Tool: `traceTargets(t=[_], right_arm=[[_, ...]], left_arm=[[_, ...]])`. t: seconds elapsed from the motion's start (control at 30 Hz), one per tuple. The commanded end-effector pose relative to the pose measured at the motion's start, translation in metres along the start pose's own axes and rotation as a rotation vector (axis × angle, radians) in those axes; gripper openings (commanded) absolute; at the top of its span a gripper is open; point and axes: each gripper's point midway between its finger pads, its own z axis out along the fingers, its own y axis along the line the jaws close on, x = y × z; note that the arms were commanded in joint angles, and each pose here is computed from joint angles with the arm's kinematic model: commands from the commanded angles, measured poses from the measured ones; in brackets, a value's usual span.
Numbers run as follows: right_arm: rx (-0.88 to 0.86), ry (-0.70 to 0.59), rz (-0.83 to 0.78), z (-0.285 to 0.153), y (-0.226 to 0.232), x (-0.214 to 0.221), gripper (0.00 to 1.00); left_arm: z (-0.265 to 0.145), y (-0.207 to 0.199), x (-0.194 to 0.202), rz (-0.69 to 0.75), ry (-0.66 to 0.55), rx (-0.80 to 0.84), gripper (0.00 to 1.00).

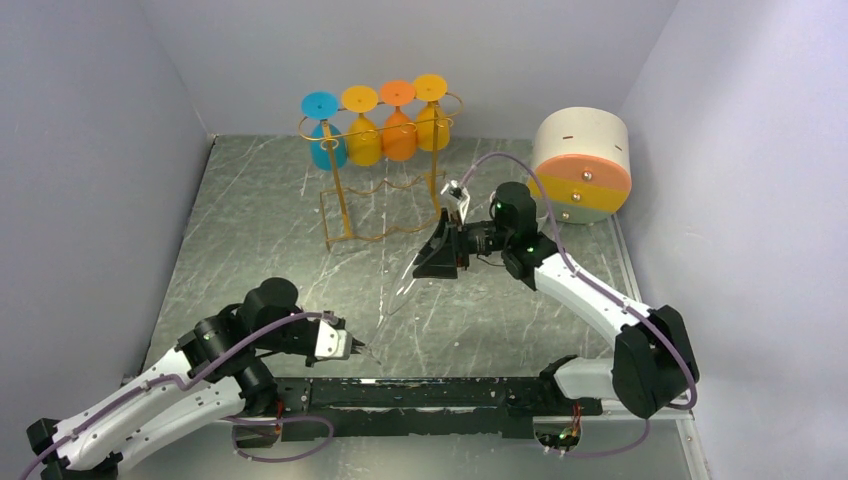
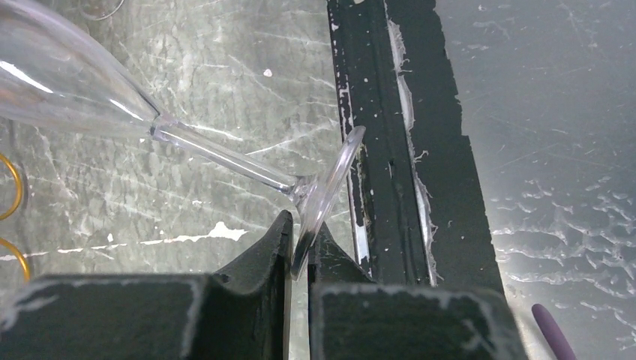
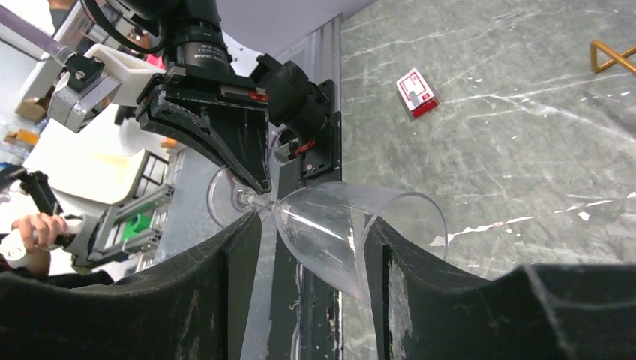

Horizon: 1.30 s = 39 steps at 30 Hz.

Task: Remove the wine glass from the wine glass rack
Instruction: Place the wine glass at the center of the board.

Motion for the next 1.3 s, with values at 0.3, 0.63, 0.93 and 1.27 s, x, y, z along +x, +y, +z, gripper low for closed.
traceTargets(t=[0.3,0.63,0.93,1.27], right_arm=[[-0.183,0.246,0.216,-0.001,0.051,0.025,0.45],[-0.129,0.232,0.241,-0.001,0.058,0.017,0.22],[-0.059,0.174,0.224,0.001,0.051,0.016,0.00],[0.064,0.118,0.141,-0.003,0.043,0.009,0.00]], left_arm=[[-0.018,0.068,-0.015,0.259,0.118,-0.241,0.07],[-0.024,0.088,-0.008,0.308,0.166,-0.343,0.07],[-0.019,0.078,-0.009,0.271,0.133,-0.301,0.23],[-0.015,0.031,-0.054,0.212,-0.114,-0.100,0.99]])
